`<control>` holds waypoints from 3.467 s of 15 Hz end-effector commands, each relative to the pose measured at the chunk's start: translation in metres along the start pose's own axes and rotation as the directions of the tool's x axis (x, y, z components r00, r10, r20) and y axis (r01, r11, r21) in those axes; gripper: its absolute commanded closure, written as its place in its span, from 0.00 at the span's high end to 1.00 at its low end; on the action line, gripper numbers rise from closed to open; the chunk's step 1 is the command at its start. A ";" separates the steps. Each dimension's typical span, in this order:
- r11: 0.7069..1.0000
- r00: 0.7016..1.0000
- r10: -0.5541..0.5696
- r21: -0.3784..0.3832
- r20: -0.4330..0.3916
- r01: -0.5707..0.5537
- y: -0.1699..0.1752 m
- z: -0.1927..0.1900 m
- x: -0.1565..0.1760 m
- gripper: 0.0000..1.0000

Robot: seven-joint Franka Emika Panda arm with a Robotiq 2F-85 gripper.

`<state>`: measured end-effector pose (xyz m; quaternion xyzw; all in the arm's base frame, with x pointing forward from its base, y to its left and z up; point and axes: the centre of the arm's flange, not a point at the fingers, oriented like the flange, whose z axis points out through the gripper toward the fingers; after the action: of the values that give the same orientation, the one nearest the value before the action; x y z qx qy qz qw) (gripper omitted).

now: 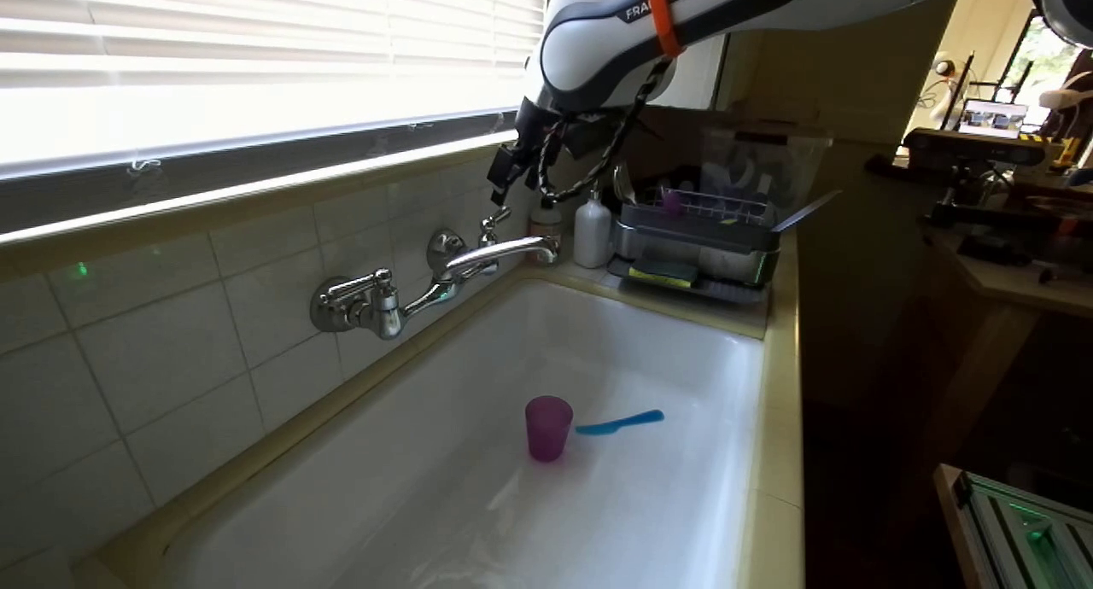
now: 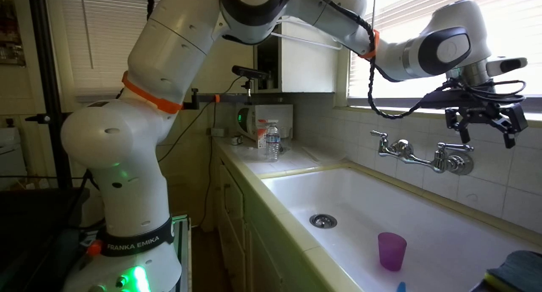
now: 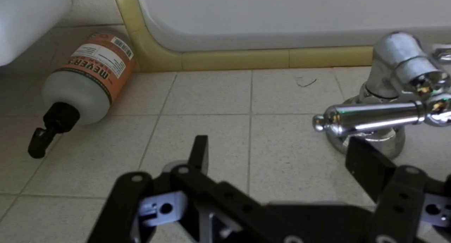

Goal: Open then close the tap using the right handle

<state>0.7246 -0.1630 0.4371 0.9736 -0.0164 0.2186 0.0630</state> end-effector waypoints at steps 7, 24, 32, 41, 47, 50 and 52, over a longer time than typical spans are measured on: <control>1.000 1.000 0.007 0.012 -0.031 -0.006 0.002 0.028 0.001 1.00; 0.998 0.988 -0.055 -0.032 0.142 0.061 0.003 0.018 -0.009 1.00; 0.997 0.983 -0.056 -0.034 0.173 0.063 0.004 0.016 -0.014 1.00; 0.996 0.984 -0.059 -0.053 0.169 0.069 0.006 0.016 -0.012 1.00; 0.996 0.980 -0.064 -0.050 0.187 0.075 0.007 0.015 -0.014 1.00; 0.996 0.977 -0.064 -0.048 0.203 0.076 0.007 0.014 -0.015 1.00; 0.996 0.977 -0.060 -0.056 0.206 0.073 0.008 0.014 -0.015 1.00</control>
<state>0.7266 -0.1684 0.4287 0.9838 -0.0013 0.1568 0.0871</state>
